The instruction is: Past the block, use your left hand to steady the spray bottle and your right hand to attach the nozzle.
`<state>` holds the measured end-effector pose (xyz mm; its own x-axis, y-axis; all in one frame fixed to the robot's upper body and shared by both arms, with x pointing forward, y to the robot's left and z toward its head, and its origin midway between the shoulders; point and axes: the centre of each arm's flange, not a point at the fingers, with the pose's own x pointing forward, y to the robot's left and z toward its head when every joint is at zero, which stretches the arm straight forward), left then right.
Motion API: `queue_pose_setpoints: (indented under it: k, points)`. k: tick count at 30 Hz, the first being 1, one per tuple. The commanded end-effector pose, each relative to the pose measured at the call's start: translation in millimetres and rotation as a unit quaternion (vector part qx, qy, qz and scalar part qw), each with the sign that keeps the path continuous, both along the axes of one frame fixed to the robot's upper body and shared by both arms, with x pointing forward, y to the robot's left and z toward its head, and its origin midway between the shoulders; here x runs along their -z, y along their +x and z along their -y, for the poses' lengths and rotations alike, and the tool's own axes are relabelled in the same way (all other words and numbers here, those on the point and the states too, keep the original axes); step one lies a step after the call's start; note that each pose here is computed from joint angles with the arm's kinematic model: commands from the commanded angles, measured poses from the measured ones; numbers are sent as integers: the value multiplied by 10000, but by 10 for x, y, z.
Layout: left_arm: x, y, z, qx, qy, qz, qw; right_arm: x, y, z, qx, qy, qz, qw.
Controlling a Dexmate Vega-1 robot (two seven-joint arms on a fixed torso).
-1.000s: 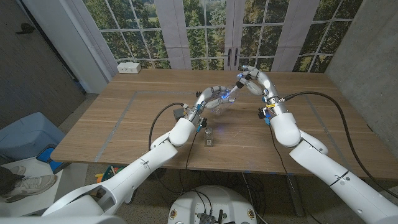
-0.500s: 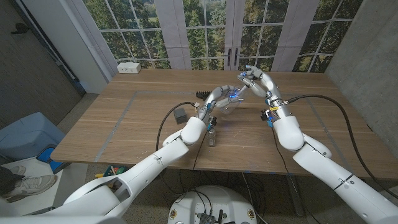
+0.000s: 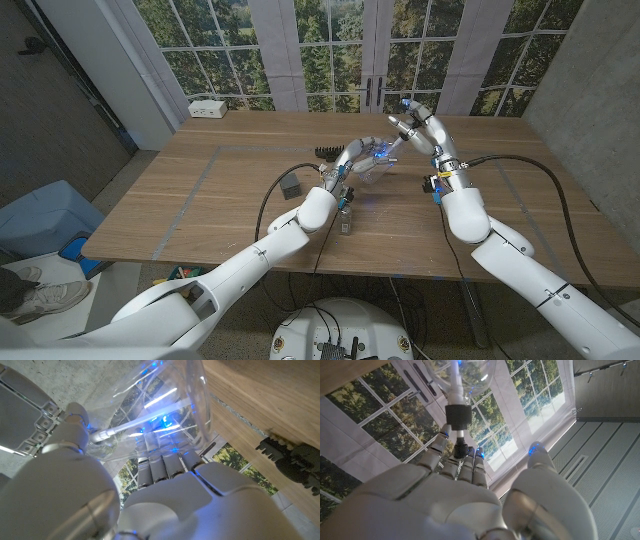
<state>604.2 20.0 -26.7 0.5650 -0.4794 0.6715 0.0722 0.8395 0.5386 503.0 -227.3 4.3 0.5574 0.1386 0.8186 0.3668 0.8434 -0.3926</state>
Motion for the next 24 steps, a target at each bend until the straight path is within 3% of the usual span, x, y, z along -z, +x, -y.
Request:
queue_pose_setpoints:
  k: [1,11,18,24]
  points:
    - [-7,-55,-73,67,-104,16,9999,2,3,144,318,490,85,9983]
    - [-48,-58,-152,155,-294,-181,9993,41,-8,259,140,423,214,9988]
    - [-54,-49,-155,161,-245,-260,9992,31,-54,245,-107,364,85,9992]
    - [-54,-50,-149,162,-252,-275,9992,38,-95,198,-100,345,245,9991]
